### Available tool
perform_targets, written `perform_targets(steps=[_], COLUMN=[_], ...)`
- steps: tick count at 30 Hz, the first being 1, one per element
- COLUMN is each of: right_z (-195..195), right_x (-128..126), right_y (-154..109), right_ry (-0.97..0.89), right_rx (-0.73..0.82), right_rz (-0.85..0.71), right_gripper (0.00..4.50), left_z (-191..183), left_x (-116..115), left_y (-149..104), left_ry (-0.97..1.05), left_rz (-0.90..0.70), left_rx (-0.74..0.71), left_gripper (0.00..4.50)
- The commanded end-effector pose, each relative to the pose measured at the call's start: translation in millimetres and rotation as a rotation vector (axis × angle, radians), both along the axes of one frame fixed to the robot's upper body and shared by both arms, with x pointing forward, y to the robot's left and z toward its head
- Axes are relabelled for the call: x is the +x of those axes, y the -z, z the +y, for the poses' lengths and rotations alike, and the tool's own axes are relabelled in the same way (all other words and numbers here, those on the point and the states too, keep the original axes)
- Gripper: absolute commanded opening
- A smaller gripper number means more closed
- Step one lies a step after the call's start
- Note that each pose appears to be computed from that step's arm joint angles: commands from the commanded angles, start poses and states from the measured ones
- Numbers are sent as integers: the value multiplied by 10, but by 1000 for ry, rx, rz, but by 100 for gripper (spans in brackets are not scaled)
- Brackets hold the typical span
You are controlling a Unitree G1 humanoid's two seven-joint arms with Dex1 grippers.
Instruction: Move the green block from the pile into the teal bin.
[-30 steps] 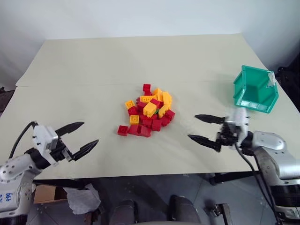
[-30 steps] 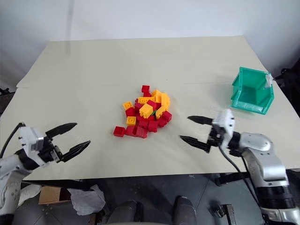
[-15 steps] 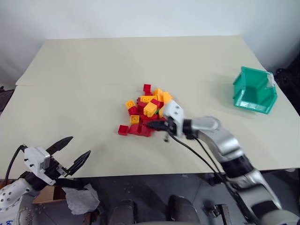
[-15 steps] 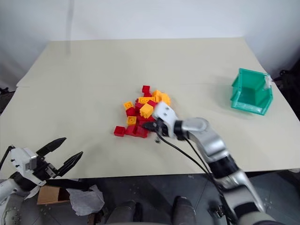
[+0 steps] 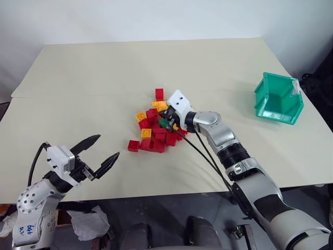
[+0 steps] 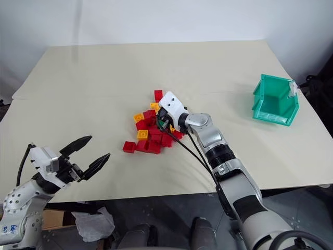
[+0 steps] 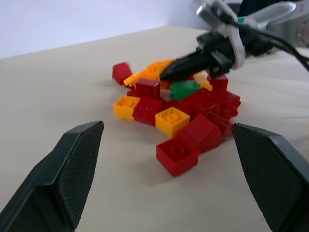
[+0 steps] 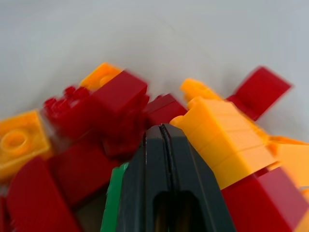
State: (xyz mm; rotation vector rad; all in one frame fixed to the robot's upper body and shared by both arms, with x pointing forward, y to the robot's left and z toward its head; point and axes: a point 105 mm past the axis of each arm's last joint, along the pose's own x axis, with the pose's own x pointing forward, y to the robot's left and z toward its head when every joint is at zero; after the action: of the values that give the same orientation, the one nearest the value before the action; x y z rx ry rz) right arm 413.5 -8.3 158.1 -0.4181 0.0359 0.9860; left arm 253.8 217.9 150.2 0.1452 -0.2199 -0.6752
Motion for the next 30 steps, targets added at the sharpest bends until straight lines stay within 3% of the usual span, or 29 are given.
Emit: perform_targets(steps=[1,3,10,13,17,20,29,30], right_z=[150,144,-248,-303,-310,-319,-231,-232], right_x=[-288,-474,-736,-747,-614,-588,-254,-216], right_y=[-73,-4,269,158,-232,-313,-376,-360], right_ry=[-196,-282,-319,-299,-224,-209,-42,-25], right_rx=[-19,-57,-174,-124,43,39,10,1], right_rz=[-40,-23,115,116,167,247,311,311], right_gripper=[2,2,2,2,2,56,357,357], left_z=[-37,-35,-54,-58,-74,-94,-139,-144], left_x=[8,14,12,11,35,58,107,107], left_y=[-79,-82,-69,-69,-81,-97,-90,-86], left_ry=[17,19,27,29,36,51,68,69], left_rz=[-26,-26,-18,-18,-21,-27,-33,-33], left_rx=[17,20,21,21,22,23,27,27], left_gripper=[450,450,450,450,450,450,450,450])
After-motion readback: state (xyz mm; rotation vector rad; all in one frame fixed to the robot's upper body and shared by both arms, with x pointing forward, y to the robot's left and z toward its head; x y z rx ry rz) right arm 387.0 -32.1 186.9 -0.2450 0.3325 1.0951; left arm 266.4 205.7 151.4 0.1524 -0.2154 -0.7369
